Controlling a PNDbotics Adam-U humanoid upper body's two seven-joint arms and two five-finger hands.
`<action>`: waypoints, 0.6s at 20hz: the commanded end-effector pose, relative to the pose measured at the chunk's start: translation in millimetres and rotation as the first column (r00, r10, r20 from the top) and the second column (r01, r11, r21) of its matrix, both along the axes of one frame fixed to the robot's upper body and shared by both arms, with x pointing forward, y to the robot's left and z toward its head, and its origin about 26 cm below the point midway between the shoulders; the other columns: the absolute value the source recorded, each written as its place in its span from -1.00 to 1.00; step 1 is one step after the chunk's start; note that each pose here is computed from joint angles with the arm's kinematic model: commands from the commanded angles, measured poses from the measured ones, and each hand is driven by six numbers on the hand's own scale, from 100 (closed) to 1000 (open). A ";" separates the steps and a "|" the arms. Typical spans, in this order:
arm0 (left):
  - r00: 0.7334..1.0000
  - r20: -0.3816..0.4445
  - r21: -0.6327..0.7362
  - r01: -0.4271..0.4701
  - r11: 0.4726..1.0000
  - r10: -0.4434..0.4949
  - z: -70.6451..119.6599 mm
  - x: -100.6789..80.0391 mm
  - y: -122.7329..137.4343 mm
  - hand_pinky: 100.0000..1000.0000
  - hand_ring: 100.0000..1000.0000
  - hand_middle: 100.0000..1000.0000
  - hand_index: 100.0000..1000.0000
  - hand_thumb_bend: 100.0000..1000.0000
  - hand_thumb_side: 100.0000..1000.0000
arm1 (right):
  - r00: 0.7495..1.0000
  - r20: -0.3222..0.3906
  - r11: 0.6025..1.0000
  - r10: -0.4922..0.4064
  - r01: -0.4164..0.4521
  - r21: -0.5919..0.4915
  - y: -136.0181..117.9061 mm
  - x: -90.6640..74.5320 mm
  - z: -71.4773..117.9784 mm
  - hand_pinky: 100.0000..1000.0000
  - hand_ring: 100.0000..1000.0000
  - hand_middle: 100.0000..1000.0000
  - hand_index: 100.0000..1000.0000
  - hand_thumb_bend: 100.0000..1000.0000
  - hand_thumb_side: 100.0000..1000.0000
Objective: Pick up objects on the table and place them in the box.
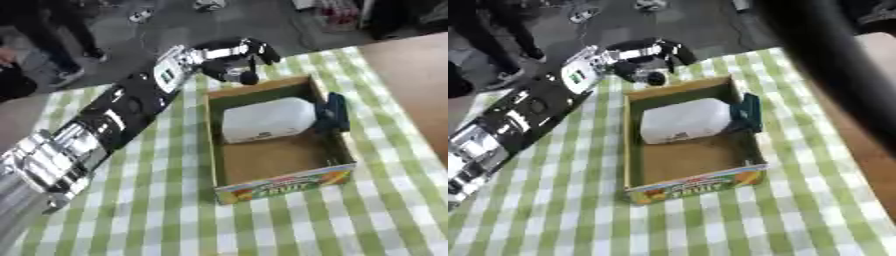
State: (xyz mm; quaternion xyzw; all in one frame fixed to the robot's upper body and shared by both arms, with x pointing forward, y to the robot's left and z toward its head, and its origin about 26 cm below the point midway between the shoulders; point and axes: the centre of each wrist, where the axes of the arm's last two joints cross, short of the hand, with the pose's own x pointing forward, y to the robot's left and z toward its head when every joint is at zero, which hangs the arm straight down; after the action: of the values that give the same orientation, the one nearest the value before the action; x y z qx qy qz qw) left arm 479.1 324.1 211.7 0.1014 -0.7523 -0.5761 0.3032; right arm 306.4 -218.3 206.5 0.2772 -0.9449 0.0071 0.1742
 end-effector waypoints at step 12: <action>0.989 0.144 -0.121 0.061 0.991 -0.043 24.9 -54.0 32.7 0.06 0.60 0.64 0.70 -0.12 0.84 | 0.998 0.019 0.998 -0.054 0.055 -0.034 -19.3 -5.2 0.1 -0.04 0.28 0.33 0.46 -0.55 1.00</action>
State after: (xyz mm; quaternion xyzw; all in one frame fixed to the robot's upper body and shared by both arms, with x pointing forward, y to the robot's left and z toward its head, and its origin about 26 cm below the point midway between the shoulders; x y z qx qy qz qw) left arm 431.3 351.2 208.2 0.0866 -0.7990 -0.5328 0.2650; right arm 303.8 -233.8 198.8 0.2526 -0.9497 0.0118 0.1847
